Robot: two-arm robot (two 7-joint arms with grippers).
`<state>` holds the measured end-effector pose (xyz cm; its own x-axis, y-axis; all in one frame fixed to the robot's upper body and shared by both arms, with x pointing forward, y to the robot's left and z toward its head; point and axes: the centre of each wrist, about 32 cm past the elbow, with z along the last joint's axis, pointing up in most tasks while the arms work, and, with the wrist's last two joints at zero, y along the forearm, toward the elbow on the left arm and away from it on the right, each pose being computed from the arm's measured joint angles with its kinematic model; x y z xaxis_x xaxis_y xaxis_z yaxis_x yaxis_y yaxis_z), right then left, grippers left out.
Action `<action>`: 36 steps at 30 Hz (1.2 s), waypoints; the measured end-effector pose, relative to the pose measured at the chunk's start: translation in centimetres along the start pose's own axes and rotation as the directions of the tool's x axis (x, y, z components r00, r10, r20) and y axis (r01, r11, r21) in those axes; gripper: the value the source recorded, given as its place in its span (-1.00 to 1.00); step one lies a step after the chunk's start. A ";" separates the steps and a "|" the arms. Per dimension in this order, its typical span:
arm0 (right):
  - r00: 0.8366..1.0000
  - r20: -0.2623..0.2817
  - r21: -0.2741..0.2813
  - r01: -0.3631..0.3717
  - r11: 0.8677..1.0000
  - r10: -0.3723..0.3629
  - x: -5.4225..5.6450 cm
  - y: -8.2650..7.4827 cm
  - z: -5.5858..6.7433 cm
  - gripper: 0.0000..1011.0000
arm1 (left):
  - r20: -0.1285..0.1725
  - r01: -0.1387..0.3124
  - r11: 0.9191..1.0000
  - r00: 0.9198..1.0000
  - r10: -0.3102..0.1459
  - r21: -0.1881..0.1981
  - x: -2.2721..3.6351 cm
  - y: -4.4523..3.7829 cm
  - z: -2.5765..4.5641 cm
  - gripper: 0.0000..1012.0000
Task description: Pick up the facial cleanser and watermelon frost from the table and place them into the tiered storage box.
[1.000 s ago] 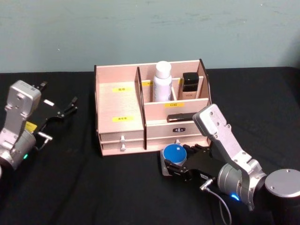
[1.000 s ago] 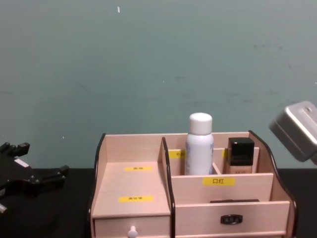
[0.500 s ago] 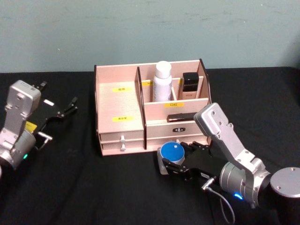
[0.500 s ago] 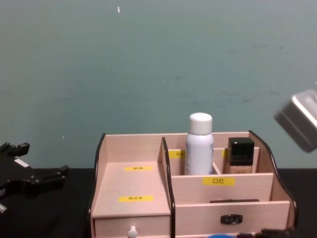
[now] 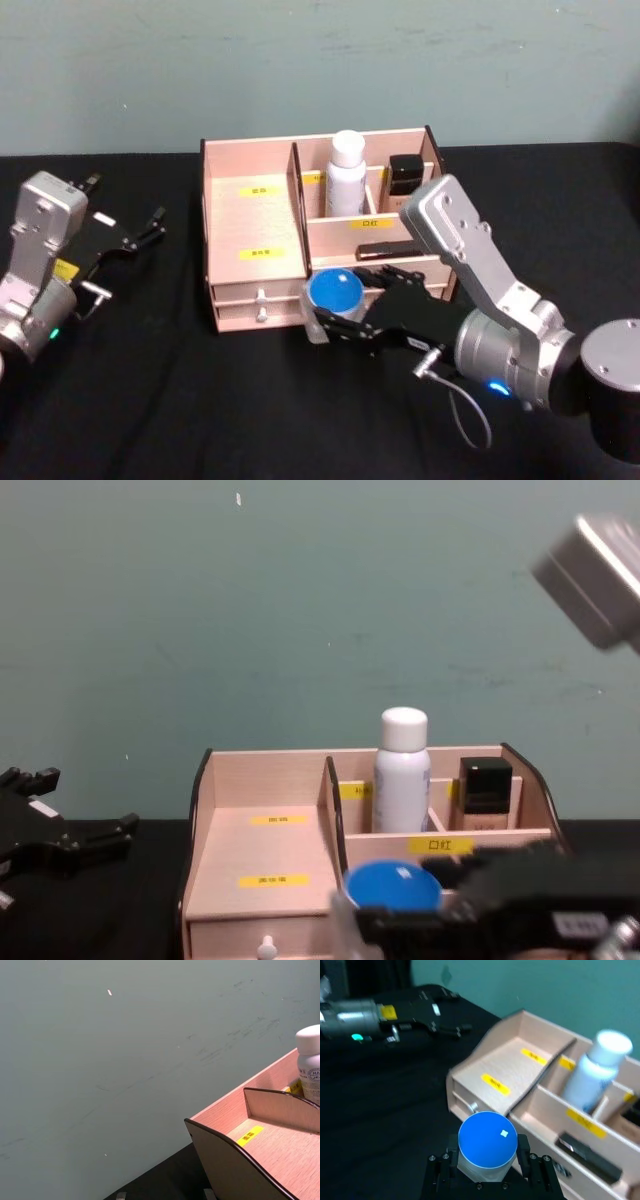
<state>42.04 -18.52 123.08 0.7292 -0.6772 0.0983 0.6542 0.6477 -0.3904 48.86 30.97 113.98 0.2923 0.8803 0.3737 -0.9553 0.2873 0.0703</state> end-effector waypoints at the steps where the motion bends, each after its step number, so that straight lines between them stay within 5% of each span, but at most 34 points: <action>1: 1.000 0.003 0.005 -0.002 1.000 0.002 0.0 0.1 0.2 0.39 | 0.000 0.000 1.000 1.000 0.000 0.000 0.00 0.00 0.00 0.98; 17: 1.000 0.015 0.049 -0.011 0.999 0.010 -0.4 4.5 3.7 0.39 | 0.000 0.000 1.000 1.000 0.000 0.000 0.00 0.00 0.00 0.98; 36: 0.999 -0.006 0.047 0.043 0.998 -0.043 1.0 7.8 4.8 0.40 | 0.000 0.000 1.000 1.000 0.000 0.000 0.00 0.00 0.00 0.98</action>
<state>48.76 -12.48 124.51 0.6992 -0.7065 0.1098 0.6939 0.6335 -0.3423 48.86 30.97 113.98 0.2923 0.8803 0.3737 -0.9553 0.2873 0.0702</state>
